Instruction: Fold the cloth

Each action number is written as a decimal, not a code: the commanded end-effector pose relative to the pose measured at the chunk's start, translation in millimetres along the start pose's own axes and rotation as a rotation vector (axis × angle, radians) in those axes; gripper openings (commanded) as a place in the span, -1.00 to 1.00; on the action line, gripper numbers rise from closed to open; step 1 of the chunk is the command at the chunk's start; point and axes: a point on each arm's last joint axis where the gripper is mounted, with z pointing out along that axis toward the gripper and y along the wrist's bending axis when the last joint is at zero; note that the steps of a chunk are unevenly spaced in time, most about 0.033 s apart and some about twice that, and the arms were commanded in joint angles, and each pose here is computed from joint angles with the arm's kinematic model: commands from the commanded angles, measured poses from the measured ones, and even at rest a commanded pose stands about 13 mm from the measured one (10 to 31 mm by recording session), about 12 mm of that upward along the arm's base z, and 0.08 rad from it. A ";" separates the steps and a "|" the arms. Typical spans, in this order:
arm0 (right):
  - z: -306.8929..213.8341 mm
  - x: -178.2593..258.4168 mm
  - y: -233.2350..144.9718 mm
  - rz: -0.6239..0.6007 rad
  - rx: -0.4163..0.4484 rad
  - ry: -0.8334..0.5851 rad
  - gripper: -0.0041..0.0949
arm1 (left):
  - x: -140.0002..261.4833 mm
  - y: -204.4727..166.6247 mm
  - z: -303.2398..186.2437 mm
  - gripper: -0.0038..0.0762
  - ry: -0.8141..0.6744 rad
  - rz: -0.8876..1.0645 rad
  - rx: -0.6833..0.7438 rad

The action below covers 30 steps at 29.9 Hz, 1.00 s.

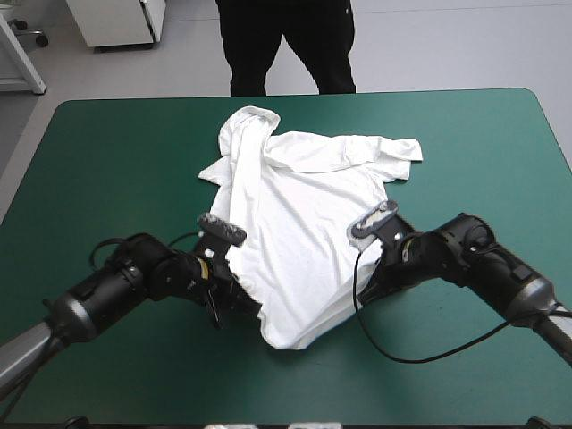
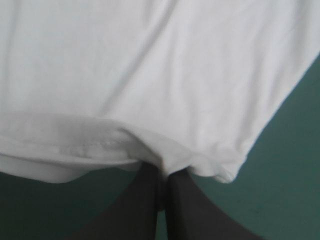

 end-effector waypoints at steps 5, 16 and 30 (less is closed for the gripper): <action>-115.2 -50.3 -20.1 0.021 0.200 -0.312 -0.95 | -51.9 -3.6 -143.3 -0.93 -0.454 0.077 -0.077; -263.8 -67.1 -39.6 0.059 0.494 -0.744 -0.95 | -70.7 1.9 -302.7 -0.93 -1.017 0.133 -0.257; -374.5 -51.9 -36.1 0.089 0.625 -1.281 -0.95 | -60.0 -7.4 -398.8 -0.93 -1.618 0.291 -0.370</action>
